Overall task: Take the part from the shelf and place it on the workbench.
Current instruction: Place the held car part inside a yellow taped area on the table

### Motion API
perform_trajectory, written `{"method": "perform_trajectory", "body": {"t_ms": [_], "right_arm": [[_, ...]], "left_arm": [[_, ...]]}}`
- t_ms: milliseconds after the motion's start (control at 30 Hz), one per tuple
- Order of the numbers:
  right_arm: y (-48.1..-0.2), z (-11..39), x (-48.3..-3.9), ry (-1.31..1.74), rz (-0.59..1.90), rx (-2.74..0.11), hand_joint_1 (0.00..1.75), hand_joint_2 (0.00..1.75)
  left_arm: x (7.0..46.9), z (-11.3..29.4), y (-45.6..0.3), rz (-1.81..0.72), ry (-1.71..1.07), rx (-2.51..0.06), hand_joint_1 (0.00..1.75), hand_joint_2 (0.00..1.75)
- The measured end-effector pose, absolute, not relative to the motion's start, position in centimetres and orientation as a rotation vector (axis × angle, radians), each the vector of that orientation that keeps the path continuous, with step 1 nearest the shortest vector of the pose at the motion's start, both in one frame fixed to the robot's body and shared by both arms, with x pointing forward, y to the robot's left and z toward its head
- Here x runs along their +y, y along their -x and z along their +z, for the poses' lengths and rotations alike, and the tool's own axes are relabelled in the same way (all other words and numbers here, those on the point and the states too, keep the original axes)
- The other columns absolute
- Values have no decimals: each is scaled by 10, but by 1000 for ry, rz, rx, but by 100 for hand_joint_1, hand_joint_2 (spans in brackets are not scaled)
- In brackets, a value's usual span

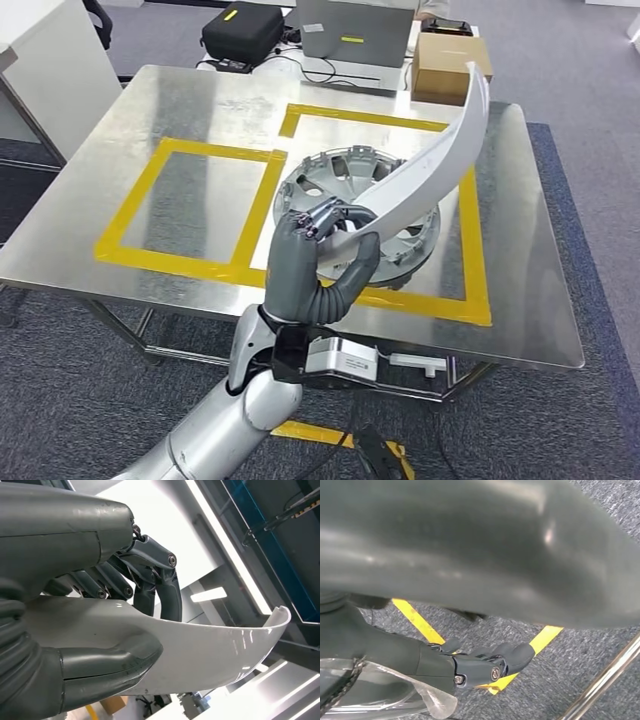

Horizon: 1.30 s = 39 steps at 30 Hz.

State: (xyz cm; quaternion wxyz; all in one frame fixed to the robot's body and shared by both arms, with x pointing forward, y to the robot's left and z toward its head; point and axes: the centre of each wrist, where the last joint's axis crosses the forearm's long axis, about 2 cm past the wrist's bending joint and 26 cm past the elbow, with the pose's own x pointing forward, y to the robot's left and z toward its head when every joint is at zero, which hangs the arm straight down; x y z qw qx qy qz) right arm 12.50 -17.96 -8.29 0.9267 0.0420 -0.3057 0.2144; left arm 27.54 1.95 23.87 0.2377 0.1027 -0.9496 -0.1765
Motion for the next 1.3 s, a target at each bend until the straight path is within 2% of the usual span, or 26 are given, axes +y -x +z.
{"method": "perform_trajectory", "body": {"t_ms": [1300], "right_arm": [[-126,-83,-179,-86,440,-628,0,0]], "left_arm": [[20,239,-275,-484,-282,-2602,175,175]]}}
